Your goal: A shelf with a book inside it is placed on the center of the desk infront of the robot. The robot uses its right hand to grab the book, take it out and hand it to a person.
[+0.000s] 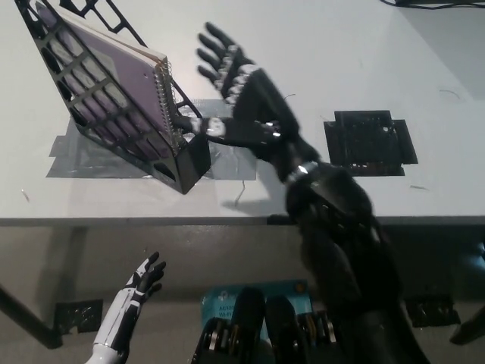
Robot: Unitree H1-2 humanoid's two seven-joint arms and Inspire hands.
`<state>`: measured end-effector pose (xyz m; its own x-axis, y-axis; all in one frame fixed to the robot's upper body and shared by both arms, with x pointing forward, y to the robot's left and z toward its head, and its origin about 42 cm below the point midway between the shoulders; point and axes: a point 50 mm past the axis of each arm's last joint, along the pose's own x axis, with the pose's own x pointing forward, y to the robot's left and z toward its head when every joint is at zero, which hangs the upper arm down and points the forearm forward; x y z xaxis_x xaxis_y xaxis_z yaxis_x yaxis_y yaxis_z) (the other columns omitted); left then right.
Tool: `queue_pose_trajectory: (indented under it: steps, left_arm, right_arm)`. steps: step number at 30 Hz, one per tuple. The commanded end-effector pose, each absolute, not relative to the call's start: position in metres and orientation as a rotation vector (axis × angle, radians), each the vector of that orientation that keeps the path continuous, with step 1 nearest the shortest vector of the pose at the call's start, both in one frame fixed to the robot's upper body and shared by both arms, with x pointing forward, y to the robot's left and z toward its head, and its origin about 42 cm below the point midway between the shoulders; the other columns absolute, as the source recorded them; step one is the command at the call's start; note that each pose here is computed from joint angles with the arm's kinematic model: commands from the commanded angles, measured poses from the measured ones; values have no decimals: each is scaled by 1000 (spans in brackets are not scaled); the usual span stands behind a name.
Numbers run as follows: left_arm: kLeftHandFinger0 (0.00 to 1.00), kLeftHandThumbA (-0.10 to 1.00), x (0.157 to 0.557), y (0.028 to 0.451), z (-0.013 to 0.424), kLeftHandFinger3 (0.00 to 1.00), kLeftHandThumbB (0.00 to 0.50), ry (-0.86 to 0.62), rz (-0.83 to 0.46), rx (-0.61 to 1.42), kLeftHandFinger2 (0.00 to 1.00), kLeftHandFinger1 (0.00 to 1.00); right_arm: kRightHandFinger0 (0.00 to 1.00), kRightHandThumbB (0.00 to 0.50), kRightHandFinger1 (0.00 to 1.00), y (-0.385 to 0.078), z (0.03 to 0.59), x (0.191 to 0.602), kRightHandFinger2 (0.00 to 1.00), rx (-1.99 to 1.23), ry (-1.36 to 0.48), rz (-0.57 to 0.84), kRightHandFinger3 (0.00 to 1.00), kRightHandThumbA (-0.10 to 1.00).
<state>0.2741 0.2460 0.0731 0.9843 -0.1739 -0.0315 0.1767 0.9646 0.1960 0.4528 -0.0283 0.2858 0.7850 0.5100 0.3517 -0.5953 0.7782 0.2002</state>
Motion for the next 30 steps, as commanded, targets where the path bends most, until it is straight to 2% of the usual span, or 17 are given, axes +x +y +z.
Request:
queue_pose_trajectory:
  steps: [1, 3, 6, 10, 13, 20, 23, 24, 25, 30]
  left_arm:
    - [1000, 1000, 278, 243, 85, 1000, 340, -36, -200, 219, 1000, 1000]
    - [1000, 1000, 278, 242, 85, 1000, 377, -22, -204, 192, 1000, 1000]
    - [1000, 1000, 279, 243, 86, 1000, 382, -10, -202, 179, 1000, 1000]
    - [1000, 1000, 281, 242, 88, 1000, 374, -15, -204, 178, 1000, 1000]
    - [1000, 1000, 282, 241, 89, 1000, 371, -29, -208, 190, 1000, 1000]
    - [1000, 1000, 284, 242, 91, 1000, 344, -44, -215, 191, 1000, 1000]
    - [1000, 1000, 285, 242, 92, 1000, 352, -36, -218, 199, 1000, 1000]
    - [1000, 1000, 285, 242, 92, 1000, 344, -39, -219, 205, 1000, 1000]
    - [1000, 1000, 285, 242, 93, 1000, 342, -44, -220, 209, 1000, 1000]
    - [1000, 1000, 286, 244, 93, 1000, 337, -53, -225, 226, 1000, 1000]
  right_arm:
    - [1000, 316, 1000, -5, 315, 466, 1000, 342, -363, 628, 1000, 1000]
    - [1000, 336, 1000, 1, 315, 473, 1000, 352, -344, 625, 1000, 1000]
    - [1000, 358, 1000, 9, 314, 478, 1000, 365, -317, 617, 1000, 1000]
    - [1000, 382, 1000, 18, 313, 481, 1000, 356, -317, 624, 1000, 1000]
    - [1000, 372, 1000, 22, 314, 481, 1000, 342, -322, 621, 1000, 1000]
    - [1000, 408, 1000, 30, 317, 481, 1000, 331, -320, 613, 1000, 1000]
    - [1000, 395, 1000, 33, 316, 480, 1000, 315, -328, 620, 1000, 1000]
    - [1000, 364, 1000, 34, 317, 477, 1000, 320, -332, 628, 1000, 1000]
    - [1000, 360, 1000, 34, 318, 475, 1000, 324, -334, 633, 1000, 1000]
    - [1000, 407, 1000, 32, 320, 465, 1000, 293, -374, 646, 1000, 1000]
